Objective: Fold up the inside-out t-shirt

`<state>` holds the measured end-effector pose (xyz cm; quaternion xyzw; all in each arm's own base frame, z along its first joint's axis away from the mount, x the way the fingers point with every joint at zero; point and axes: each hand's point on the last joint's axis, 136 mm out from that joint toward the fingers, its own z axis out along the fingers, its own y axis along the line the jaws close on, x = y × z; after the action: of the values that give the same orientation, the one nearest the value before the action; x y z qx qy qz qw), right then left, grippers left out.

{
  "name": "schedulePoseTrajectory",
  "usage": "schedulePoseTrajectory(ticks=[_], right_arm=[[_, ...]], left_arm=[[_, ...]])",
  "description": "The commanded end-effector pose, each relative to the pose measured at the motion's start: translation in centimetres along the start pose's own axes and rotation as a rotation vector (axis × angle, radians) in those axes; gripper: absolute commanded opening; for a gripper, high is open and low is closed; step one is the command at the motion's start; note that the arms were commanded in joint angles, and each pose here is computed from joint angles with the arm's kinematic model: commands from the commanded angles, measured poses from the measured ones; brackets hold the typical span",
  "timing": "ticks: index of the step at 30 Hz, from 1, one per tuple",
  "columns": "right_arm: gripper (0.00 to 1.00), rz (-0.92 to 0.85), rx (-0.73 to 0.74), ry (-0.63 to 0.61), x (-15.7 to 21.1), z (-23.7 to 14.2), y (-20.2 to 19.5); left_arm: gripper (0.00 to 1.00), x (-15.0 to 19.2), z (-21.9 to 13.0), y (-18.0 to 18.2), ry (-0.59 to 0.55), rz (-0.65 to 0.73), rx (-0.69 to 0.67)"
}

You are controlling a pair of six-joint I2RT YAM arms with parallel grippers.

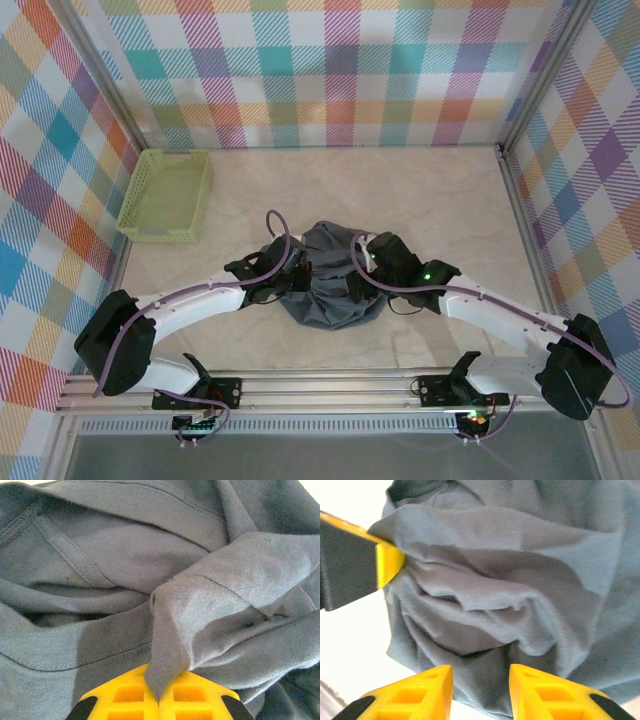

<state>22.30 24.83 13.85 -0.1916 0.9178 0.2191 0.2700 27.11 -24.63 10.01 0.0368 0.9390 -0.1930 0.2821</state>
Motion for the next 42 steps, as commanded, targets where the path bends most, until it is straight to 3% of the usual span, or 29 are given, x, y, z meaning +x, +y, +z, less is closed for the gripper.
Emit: schedulePoseTrajectory(ticks=[1,9,15,23,26,28,33,37,42], right_arm=[[0.36,0.027,-0.054,0.013,-0.2,1.4,1.1],[0.37,0.064,0.038,0.058,-0.8,5.0,-0.9],[0.5,0.091,0.076,0.051,-1.3,5.9,-2.7],[0.54,0.08,-0.049,0.078,-1.2,7.3,-0.7],[0.44,0.069,-0.067,0.073,-1.4,7.1,-0.1],[0.29,0.052,-0.008,0.066,-1.5,6.9,-0.8],[0.1,0.047,0.138,0.05,-1.4,6.1,-3.3],[0.0,0.03,0.13,0.012,-2.0,4.7,-3.0],[0.0,0.024,0.12,-0.044,-2.6,1.9,-2.8]], left_arm=[[0.0,-0.5,-0.3,0.4,-0.009,0.011,-0.021],[0.0,-0.4,-0.5,0.5,-0.008,0.008,-0.025],[0.0,-0.3,-0.6,0.6,-0.009,0.01,-0.026],[0.0,-0.1,-0.3,0.6,0.0,0.007,-0.02],[0.0,-0.1,-0.3,0.5,0.0,0.006,-0.019],[0.0,0.0,-0.2,0.5,0.003,0.006,-0.02],[0.0,0.0,-0.4,0.9,-0.004,0.004,-0.031],[0.0,-0.2,-0.7,1.4,-0.017,0.006,-0.062],[0.0,-0.2,-0.9,2.5,-0.013,0.011,-0.119]])
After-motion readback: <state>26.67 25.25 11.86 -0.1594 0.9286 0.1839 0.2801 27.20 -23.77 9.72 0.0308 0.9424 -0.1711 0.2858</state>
